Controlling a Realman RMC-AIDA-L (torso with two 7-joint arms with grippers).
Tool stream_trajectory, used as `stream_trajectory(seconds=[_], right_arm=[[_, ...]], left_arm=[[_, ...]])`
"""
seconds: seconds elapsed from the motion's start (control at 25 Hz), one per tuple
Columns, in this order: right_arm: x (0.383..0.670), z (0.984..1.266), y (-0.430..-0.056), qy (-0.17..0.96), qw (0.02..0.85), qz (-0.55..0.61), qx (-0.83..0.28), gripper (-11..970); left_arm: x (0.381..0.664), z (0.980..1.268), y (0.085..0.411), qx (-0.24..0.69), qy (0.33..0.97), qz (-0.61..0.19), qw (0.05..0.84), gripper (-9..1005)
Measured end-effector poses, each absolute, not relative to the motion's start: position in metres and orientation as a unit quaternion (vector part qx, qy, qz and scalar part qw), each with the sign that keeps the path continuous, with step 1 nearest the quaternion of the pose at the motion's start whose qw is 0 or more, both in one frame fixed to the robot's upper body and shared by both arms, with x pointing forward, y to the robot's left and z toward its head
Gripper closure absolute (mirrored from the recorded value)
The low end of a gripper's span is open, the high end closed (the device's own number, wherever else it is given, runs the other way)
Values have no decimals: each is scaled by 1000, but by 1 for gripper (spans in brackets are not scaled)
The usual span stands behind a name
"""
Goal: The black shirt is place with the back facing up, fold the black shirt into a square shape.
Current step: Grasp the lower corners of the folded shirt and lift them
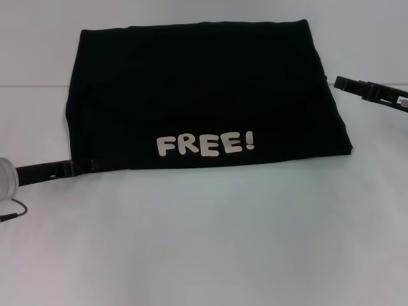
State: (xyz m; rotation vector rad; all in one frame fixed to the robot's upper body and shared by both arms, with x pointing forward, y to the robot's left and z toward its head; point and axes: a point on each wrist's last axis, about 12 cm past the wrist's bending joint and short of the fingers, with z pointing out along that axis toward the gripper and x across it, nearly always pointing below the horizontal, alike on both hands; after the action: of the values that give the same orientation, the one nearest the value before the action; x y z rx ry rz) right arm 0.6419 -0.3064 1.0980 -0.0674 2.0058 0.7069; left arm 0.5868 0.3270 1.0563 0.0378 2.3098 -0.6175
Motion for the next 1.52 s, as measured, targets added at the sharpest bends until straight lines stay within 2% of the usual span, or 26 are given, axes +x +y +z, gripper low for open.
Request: stream_trajectory(seconds=[0.68,0.88,1.24,1.52], right_arm=[[641,1097,-307,824,485,290,-27,270],[640,1097,-317,831,481,279,-22,270],[639,1095,-341,894,385,231,-17,272],[646,1096,-320,903,367,214,-67,275]], left_arm=[[592,1057,328,33,907,-208,364,889],[595,1061,329,39,907,-206,365,998],[594,1080,338,69,904,-217,362,998],[595,1080,340,69,904,-214,363,998]])
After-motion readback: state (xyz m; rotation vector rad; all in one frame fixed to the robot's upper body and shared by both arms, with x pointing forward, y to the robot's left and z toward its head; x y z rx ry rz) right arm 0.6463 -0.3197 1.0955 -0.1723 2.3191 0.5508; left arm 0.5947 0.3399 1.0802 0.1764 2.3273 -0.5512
